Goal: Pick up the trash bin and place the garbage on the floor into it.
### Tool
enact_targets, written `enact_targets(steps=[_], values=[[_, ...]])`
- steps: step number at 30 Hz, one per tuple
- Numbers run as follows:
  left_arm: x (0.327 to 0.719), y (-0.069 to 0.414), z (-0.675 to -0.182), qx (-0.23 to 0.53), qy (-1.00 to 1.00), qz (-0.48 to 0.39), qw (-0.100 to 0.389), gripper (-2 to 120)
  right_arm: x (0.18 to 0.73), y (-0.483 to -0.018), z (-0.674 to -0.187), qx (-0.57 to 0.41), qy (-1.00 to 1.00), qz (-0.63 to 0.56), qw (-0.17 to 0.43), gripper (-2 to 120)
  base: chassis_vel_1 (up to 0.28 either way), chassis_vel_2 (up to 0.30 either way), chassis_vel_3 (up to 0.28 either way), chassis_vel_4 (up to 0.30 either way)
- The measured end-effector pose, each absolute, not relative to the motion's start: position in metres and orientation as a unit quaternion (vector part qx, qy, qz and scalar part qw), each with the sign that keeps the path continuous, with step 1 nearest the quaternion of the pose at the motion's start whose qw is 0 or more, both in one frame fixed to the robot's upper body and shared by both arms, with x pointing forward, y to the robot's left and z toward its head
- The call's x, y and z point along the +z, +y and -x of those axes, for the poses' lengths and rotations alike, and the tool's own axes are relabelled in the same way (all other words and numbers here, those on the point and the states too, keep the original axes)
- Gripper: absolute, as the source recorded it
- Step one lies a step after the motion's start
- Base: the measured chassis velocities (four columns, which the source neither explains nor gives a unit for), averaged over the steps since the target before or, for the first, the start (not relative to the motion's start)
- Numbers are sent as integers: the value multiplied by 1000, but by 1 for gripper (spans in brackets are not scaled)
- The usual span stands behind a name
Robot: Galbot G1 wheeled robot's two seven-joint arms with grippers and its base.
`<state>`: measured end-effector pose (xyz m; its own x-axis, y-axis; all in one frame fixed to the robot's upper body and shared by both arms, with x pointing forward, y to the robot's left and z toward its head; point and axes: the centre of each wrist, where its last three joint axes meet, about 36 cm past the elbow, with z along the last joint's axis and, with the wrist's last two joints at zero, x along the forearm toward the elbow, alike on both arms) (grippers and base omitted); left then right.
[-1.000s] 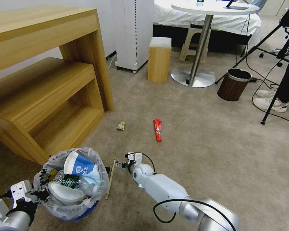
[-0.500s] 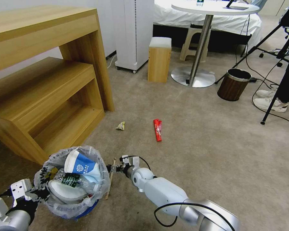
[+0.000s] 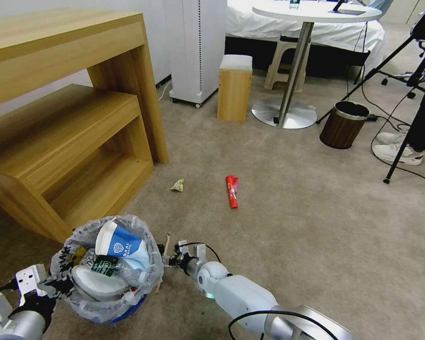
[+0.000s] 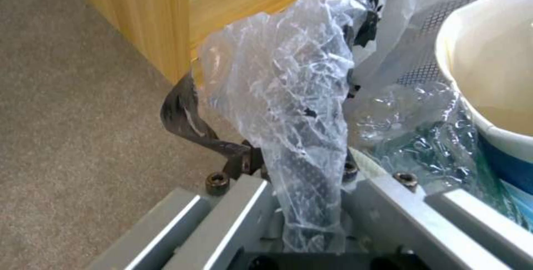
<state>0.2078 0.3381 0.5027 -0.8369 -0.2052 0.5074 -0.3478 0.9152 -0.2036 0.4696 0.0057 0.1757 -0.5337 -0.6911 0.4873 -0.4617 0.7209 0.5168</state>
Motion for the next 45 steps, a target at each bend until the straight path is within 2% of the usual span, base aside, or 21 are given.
enact_targets(steps=[13,26,45], values=[[508,333,-204,145,-949,-145,240,1,160,0,-458,-167,-851,-375,327,99,0,0,0,0],[515,329,-198,145,-950,-144,237,1,144,-14,-451,-150,-850,-378,334,98,0,0,0,0],[514,334,-200,142,-950,-146,236,1,150,-9,-455,-151,-856,-389,305,98,0,0,0,0]])
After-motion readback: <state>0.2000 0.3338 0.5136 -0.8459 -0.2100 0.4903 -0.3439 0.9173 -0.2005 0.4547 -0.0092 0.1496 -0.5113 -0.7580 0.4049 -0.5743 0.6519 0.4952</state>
